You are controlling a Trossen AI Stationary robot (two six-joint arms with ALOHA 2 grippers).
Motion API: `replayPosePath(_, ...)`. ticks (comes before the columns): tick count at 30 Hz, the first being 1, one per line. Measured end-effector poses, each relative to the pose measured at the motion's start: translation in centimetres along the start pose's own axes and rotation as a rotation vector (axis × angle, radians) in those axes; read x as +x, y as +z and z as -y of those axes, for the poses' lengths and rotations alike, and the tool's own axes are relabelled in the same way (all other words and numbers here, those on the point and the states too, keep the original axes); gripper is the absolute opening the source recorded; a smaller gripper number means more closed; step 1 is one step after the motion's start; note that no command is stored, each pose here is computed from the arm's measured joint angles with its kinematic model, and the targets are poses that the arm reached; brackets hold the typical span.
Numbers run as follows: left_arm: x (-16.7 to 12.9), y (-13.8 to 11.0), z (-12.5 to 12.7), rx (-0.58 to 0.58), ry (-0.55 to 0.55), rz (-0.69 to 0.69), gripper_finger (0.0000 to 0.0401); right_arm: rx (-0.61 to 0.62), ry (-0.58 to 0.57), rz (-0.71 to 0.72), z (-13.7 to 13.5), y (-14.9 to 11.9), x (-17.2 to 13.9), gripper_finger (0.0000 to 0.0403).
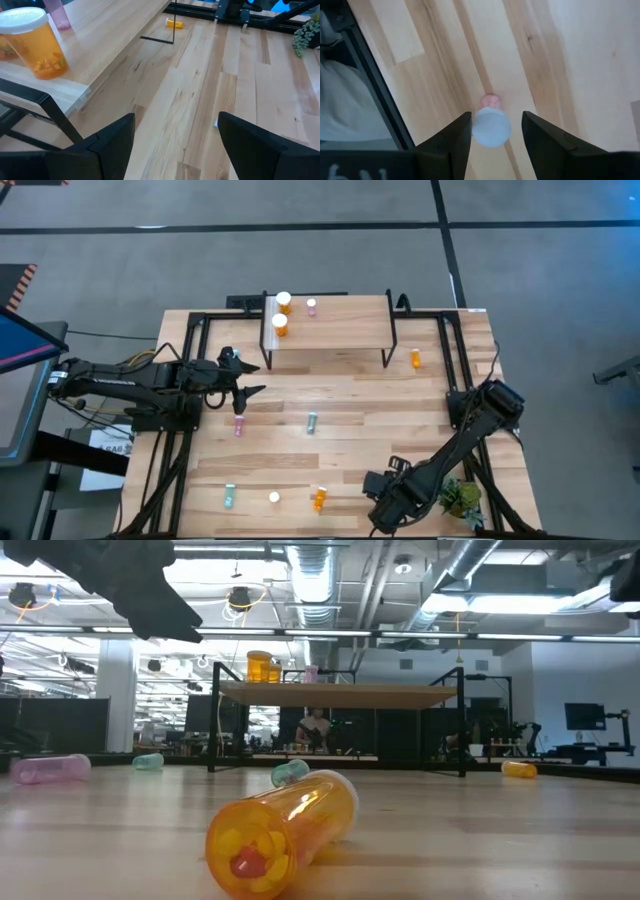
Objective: Pick and place medicine bottles onto shelf by color
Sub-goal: Put the bottom small pink pill bottle aligned with the other small pink bottle on the shelf
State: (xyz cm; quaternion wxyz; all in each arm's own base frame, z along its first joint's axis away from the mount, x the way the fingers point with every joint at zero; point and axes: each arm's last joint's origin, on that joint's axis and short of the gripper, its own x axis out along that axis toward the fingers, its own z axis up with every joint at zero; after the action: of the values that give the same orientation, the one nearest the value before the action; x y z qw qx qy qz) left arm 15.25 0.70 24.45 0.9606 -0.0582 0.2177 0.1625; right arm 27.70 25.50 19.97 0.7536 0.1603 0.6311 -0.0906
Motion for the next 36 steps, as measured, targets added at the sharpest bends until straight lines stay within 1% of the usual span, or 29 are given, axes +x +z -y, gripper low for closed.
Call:
replayPosePath(3,0.0,0.0,0.0,0.000,0.000,0.001,0.0270,-0.007,-0.007,-0.022,0.0,-0.1,0.5,0.0195)
replayPosePath(14,0.0,0.0,0.0,-0.001,-0.001,0.002,0.0270,-0.004,-0.001,-0.025,0.0,-0.1,0.3,0.0193)
replayPosePath(17,0.0,0.0,0.0,-0.001,-0.001,0.001,0.0270,-0.006,-0.004,-0.027,0.0,-0.1,0.3,0.0182)
replayPosePath(26,0.0,0.0,0.0,-0.001,-0.003,0.001,0.0270,-0.010,-0.006,-0.032,0.1,0.0,0.3,0.0129)
replayPosePath(31,0.0,0.0,0.0,-0.002,-0.003,0.001,0.0270,-0.005,-0.005,-0.034,0.3,0.4,0.3,0.0128)
replayPosePath(36,0.0,0.0,0.0,-0.002,-0.002,0.002,0.0270,-0.008,-0.007,-0.031,0.9,1.5,0.4,0.0132)
